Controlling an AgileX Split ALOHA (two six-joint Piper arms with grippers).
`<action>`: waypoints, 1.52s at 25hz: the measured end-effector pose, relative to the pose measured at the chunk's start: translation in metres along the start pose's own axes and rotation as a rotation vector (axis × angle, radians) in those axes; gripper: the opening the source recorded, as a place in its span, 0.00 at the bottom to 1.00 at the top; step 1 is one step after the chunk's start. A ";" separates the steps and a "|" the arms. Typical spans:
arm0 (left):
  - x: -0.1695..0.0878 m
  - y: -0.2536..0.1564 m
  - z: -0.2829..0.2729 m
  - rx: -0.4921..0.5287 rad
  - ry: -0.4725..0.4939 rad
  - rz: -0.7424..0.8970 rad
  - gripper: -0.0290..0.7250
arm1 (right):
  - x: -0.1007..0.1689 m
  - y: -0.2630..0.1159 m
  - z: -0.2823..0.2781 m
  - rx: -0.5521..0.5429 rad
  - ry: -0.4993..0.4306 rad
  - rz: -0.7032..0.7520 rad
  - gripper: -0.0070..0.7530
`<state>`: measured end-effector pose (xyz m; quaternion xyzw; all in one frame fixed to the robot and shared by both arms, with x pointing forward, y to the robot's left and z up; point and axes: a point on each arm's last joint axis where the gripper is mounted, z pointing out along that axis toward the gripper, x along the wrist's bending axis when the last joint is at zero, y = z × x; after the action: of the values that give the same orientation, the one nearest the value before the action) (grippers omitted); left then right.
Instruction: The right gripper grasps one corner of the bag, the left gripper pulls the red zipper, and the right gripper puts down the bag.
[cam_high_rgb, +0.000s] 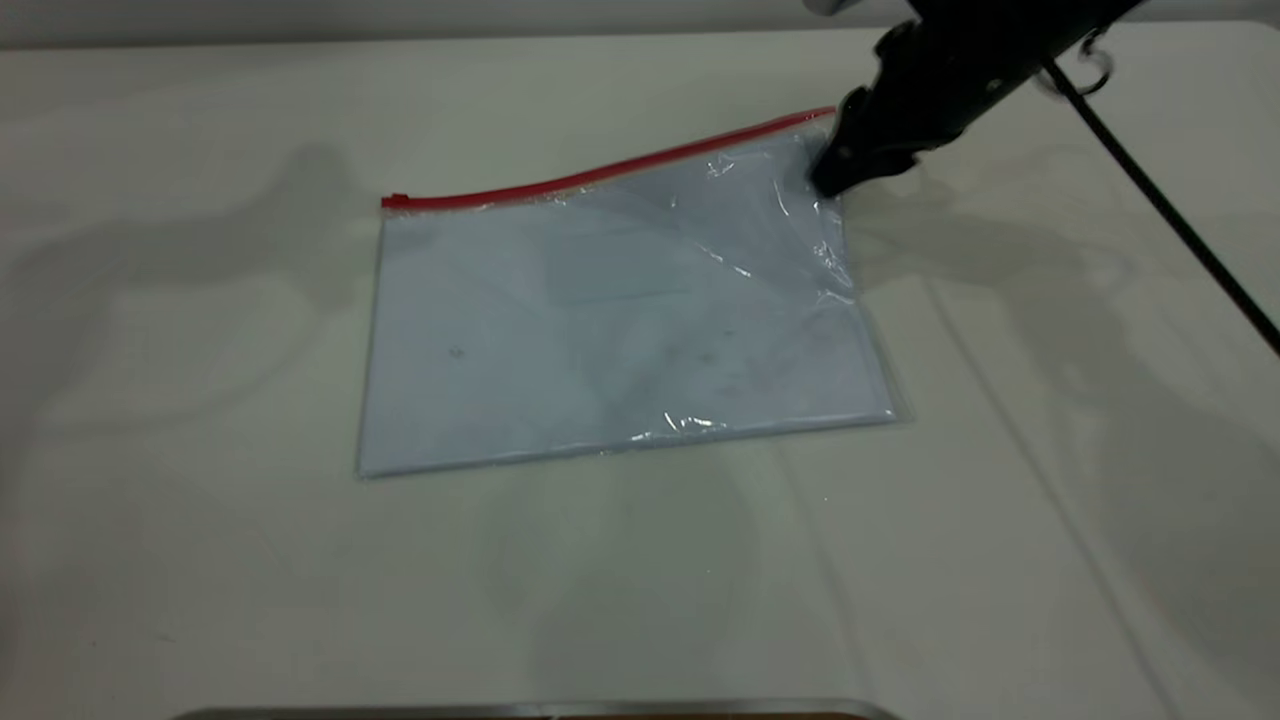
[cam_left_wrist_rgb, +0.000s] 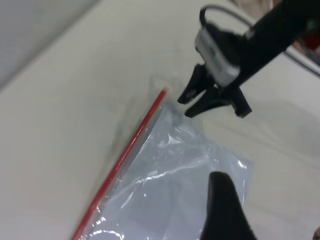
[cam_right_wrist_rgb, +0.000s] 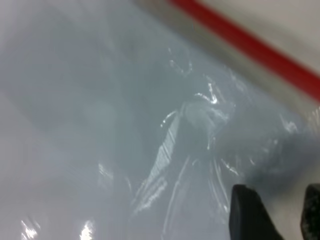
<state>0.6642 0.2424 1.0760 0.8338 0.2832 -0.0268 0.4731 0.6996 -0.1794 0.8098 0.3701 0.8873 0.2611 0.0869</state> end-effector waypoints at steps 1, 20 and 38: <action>-0.010 0.008 -0.009 -0.014 0.014 0.019 0.73 | 0.001 0.005 -0.010 0.033 -0.023 0.003 0.44; -0.173 -0.004 -0.155 0.142 0.758 -0.383 0.73 | 0.103 0.047 -0.304 0.181 0.005 0.392 0.45; -0.215 -0.237 -0.064 0.711 0.519 -0.760 0.73 | 0.184 -0.146 -0.289 0.504 -0.032 0.450 0.45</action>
<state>0.3521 0.2911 0.9953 0.7607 0.6428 -0.0829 0.0364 0.3787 -0.2517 0.9854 0.5708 0.8183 0.0405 -0.0530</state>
